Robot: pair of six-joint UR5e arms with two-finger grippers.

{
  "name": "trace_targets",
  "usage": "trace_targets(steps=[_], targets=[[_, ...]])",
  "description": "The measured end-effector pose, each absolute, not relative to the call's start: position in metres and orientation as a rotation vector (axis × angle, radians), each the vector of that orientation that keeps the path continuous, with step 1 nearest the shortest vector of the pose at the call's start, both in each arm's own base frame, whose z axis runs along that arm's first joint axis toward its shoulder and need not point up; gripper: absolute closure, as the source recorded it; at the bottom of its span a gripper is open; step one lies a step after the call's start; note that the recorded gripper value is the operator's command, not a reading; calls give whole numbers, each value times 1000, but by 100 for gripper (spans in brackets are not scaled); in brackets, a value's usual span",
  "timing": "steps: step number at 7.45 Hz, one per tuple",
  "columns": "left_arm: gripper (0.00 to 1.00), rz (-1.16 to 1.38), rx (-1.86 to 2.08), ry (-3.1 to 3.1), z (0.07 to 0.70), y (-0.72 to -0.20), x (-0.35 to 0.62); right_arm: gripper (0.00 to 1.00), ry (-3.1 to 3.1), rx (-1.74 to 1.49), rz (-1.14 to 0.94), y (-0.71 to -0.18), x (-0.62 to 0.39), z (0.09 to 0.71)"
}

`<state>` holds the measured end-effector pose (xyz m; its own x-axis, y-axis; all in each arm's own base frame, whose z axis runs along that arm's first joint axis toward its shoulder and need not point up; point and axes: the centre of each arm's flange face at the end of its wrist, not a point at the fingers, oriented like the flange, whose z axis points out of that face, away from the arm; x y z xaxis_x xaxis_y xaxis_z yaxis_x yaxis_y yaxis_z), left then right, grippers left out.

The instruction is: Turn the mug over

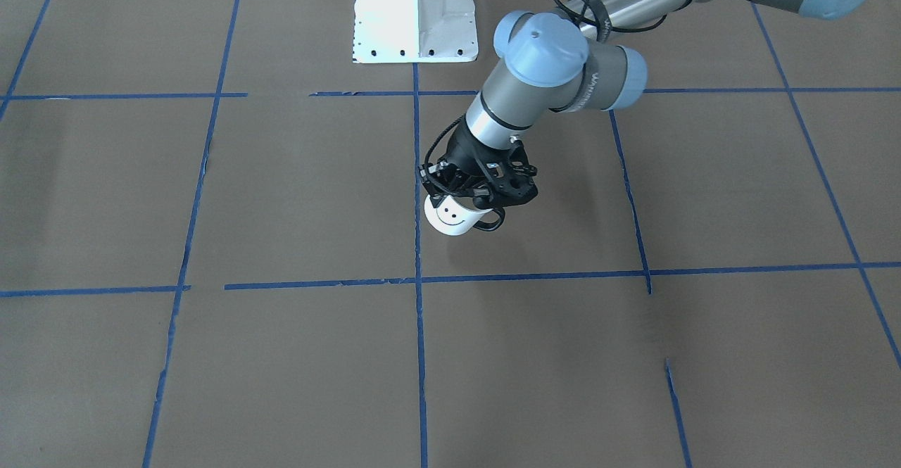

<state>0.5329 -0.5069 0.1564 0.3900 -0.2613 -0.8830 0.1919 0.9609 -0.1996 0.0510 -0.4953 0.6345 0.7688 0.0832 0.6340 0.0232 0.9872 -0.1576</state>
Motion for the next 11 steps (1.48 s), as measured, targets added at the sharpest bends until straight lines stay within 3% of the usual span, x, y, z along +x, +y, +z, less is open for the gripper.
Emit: trace_targets(steps=[2,3,4,7,9,11], targets=[[100,-199,-96,995,129,-499,587,0,-694,-160,33,-495,51,635],[47,-178,-106,959,129,-496,603,0,-694,-160,33,-495,51,635],[0,-171,-106,935,134,-494,612,0,-694,-160,33,-495,51,635],[0,-168,-54,936,129,-481,609,0,-694,-160,33,-495,51,635],[0,-136,-22,975,113,-490,542,0,-694,-160,33,-495,51,635],[0,-28,64,953,154,-506,437,0,-694,-160,33,-495,51,635]])
